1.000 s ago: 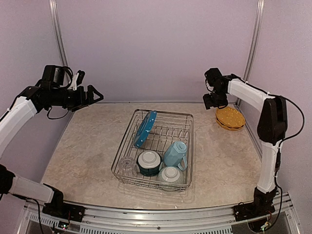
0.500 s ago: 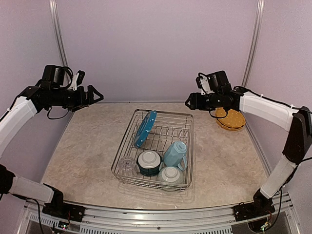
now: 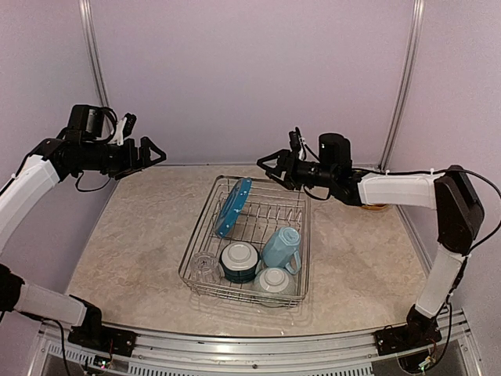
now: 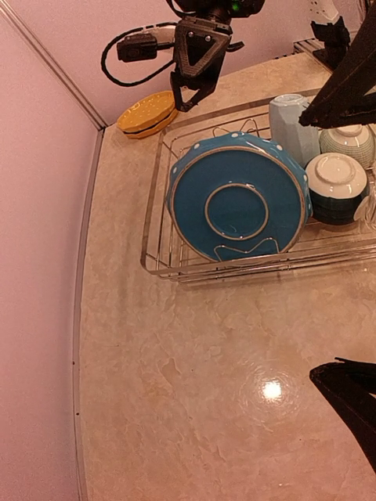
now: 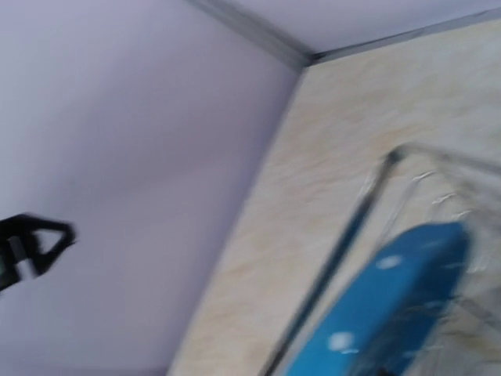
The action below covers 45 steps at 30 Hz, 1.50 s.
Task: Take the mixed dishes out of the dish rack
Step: Grab the plate from the dish rack.
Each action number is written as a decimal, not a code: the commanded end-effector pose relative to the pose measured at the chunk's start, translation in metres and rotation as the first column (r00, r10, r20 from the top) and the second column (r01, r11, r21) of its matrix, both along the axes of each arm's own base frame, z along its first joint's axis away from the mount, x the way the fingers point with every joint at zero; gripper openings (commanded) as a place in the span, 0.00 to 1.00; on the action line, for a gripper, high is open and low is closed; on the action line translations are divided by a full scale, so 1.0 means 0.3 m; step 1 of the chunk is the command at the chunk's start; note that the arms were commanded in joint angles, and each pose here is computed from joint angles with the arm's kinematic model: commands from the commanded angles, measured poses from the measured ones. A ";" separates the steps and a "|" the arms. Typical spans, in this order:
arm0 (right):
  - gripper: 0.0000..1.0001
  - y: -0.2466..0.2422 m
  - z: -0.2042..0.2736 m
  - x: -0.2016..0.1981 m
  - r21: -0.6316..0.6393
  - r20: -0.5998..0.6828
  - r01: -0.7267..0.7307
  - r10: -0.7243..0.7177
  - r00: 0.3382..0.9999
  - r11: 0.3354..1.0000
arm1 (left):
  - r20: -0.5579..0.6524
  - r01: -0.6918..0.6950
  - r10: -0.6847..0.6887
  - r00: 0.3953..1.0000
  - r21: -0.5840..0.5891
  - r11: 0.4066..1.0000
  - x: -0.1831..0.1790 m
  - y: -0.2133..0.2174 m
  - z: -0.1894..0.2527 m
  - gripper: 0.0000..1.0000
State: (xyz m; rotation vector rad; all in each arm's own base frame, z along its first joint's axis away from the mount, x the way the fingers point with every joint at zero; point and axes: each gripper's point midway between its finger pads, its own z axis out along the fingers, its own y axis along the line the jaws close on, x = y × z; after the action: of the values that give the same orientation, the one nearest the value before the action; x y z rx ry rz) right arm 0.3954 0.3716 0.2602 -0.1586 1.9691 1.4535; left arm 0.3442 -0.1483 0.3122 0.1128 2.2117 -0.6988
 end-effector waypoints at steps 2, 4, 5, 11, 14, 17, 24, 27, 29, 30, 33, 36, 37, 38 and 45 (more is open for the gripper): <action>0.64 0.104 -0.007 -0.076 0.204 -0.084 -0.099 0.118 0.989 0.974 | -0.014 0.001 -0.001 1.000 0.002 1.000 0.002 0.004 -0.002 0.99; 0.63 0.123 -0.036 -0.080 0.226 -0.117 -0.096 0.125 0.985 0.969 | -0.012 0.000 0.000 1.000 0.001 1.000 0.004 0.005 -0.003 0.99; 0.62 0.128 -0.057 -0.081 0.231 -0.138 -0.090 0.125 0.982 0.969 | -0.012 -0.001 0.001 1.000 0.001 1.000 0.004 0.006 -0.004 0.99; 0.62 0.153 -0.133 -0.083 0.239 -0.189 -0.079 0.126 0.974 0.968 | -0.006 -0.007 0.007 1.000 0.006 1.000 0.003 0.011 -0.001 0.99; 0.61 0.171 -0.151 -0.085 0.245 -0.197 -0.087 0.137 0.971 0.966 | -0.012 -0.003 0.003 1.000 0.005 1.000 0.002 0.007 -0.002 0.99; 0.58 0.190 -0.156 -0.087 0.276 -0.211 -0.098 0.159 0.964 0.956 | -0.010 0.001 -0.001 1.000 -0.002 1.000 0.002 0.005 0.000 0.99; 0.48 0.217 -0.165 -0.079 0.335 -0.237 -0.100 0.187 0.953 0.937 | -0.016 0.011 -0.011 1.000 -0.012 1.000 0.000 -0.002 0.002 0.99; 0.40 0.225 -0.170 -0.073 0.338 -0.242 -0.103 0.192 0.951 0.936 | -0.008 0.010 -0.010 1.000 -0.012 1.000 -0.004 -0.001 0.008 0.99; 0.37 0.233 -0.170 -0.074 0.347 -0.246 -0.112 0.205 0.947 0.931 | -0.006 0.010 -0.010 1.000 -0.012 1.000 -0.006 0.000 0.010 0.99; 0.36 0.236 -0.167 -0.073 0.353 -0.246 -0.118 0.213 0.946 0.928 | -0.007 0.009 -0.009 1.000 -0.011 1.000 -0.005 0.000 0.010 0.99; 0.31 0.248 -0.168 -0.065 0.359 -0.250 -0.122 0.221 0.942 0.925 | -0.009 0.008 -0.008 1.000 -0.008 1.000 -0.004 0.001 0.007 0.99; 0.25 0.248 -0.174 -0.060 0.364 -0.254 -0.117 0.219 0.942 0.924 | -0.006 0.006 -0.006 1.000 -0.006 1.000 -0.004 0.003 0.009 0.99; 0.22 0.249 -0.173 -0.062 0.366 -0.255 -0.118 0.221 0.941 0.923 | -0.004 0.007 -0.007 1.000 -0.009 1.000 -0.006 0.003 0.012 0.99; 0.18 0.248 -0.173 -0.061 0.367 -0.256 -0.117 0.222 0.941 0.923 | -0.003 0.008 -0.008 1.000 -0.009 1.000 -0.007 0.002 0.013 0.99; 0.03 0.249 -0.137 -0.067 0.384 -0.238 -0.131 0.235 0.942 0.914 | -0.003 0.007 -0.007 1.000 -0.008 1.000 -0.007 0.003 0.013 0.99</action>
State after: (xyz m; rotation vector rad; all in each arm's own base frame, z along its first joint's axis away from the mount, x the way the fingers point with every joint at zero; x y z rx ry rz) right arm 0.3794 0.4392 0.2073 0.1043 1.9471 2.0130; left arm 0.3439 -0.1500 0.3112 0.1183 2.2159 -0.7131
